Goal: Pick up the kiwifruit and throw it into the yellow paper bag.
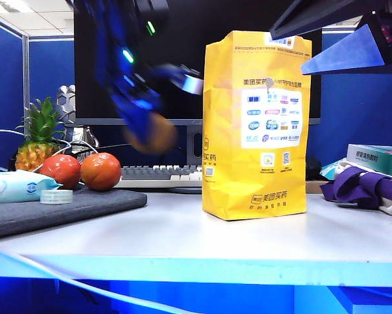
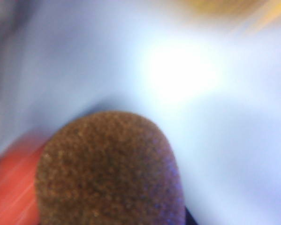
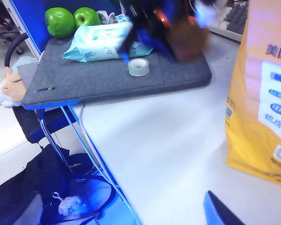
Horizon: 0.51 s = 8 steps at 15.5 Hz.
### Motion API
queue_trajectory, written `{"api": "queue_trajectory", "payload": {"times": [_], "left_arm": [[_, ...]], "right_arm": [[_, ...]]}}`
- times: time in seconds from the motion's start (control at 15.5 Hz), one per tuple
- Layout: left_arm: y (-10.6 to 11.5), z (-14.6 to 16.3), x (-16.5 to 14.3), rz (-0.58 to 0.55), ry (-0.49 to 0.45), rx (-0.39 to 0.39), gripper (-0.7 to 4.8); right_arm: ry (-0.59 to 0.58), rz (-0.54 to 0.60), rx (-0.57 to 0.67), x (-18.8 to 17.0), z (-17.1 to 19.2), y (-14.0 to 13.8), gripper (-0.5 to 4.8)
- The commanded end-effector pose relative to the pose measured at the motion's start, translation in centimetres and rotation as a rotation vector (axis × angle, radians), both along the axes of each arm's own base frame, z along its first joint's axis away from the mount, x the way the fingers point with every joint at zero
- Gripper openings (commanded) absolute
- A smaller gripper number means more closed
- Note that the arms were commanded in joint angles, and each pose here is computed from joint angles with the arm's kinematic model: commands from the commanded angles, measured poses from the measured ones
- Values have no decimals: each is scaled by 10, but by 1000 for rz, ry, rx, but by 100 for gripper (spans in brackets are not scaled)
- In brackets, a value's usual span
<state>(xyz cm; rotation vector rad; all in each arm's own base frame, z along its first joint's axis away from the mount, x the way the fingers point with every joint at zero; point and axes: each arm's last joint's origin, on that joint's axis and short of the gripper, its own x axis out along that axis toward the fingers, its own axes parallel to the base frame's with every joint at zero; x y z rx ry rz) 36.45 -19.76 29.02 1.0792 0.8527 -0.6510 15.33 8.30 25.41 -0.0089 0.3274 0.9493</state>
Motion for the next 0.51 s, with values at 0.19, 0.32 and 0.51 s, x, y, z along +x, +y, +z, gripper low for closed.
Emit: {"api": "queue_trajectory", "payload": {"times": [0.19,0.32,0.51], "left_arm": [[25,76,-37,139,-206,-104,172],[30,115,-64,71,-275,-315,172],[34,157,-93,-181,-295,-664,172]], "right_arm": [[-35,26,62,0,9,1,479],[-57,27,82,1,12,1,479],[-46,53,108,0,14,2,479]]}}
